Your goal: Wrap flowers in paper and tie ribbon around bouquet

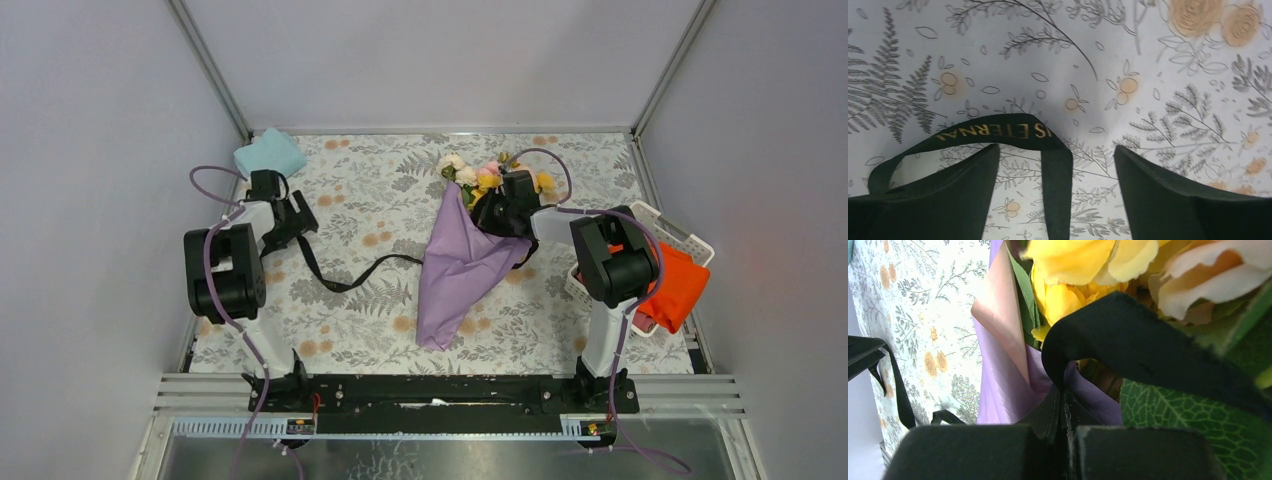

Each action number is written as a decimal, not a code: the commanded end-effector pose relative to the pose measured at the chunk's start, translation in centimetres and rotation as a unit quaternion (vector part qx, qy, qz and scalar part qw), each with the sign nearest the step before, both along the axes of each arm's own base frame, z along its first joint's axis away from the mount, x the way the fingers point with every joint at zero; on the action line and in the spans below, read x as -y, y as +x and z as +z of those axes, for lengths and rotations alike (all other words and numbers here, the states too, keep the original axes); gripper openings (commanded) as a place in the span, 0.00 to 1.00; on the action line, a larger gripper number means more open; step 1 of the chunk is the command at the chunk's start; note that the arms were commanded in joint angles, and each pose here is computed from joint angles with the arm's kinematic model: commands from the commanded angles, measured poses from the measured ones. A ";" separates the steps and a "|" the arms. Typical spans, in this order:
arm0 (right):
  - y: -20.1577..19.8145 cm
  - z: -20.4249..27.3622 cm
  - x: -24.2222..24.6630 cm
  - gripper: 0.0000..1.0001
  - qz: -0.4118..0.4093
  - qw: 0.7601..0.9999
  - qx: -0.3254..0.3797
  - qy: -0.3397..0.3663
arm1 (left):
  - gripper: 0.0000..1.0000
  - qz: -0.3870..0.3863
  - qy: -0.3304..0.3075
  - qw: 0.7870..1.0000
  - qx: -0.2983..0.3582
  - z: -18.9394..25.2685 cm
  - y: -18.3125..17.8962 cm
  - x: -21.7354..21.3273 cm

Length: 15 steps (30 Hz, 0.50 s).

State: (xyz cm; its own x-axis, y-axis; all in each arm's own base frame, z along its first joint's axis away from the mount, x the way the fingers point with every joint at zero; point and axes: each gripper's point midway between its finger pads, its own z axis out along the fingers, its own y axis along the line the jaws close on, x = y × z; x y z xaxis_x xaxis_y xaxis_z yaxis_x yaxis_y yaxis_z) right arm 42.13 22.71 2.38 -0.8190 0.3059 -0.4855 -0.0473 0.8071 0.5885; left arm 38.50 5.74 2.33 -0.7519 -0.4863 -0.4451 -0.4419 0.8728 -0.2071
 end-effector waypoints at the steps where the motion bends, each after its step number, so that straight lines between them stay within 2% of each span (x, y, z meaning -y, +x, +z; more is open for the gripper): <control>1: 0.1 0.5 0.8 0.00 -0.003 0.999 0.009 -0.035 | 0.83 0.073 0.008 0.997 0.019 -0.5 1.9 -1.2; 5: 0.3 0.7 0.9 0.00 -0.007 0.999 0.012 -0.036 | 0.67 0.070 -0.003 0.998 -0.007 -2.2 1.8 -0.8; 6: 0.3 0.6 0.9 0.00 -0.007 0.999 0.011 -0.036 | 0.58 0.070 -0.004 0.998 -0.012 -2.6 1.8 -0.8; 8: 0.3 0.7 0.9 0.00 -0.008 0.999 0.011 -0.036 | 0.31 0.053 -0.019 0.998 -0.013 -3.3 2.2 -0.3; 10: 0.2 0.7 0.9 0.00 -0.008 0.999 0.010 -0.037 | 0.00 0.036 -0.034 0.999 -0.013 -3.4 2.7 0.2; 13: 0.2 0.8 1.0 0.00 -0.006 0.999 0.010 -0.041 | 0.00 -0.004 -0.066 0.997 0.033 -0.8 3.8 1.6; 15: 0.2 0.7 0.9 0.00 -0.002 0.999 0.009 -0.041 | 0.00 -0.051 -0.091 0.990 0.092 3.0 4.8 3.5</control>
State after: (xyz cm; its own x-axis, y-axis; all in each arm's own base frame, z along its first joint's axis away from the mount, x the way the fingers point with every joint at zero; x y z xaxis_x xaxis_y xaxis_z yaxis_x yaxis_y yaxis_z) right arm 42.15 22.46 2.44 -0.8180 0.3000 -0.4907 -0.0451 0.8171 0.5747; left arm 42.63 5.50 1.71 -0.6970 -0.5536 -0.4558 -0.4692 0.8328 -0.2938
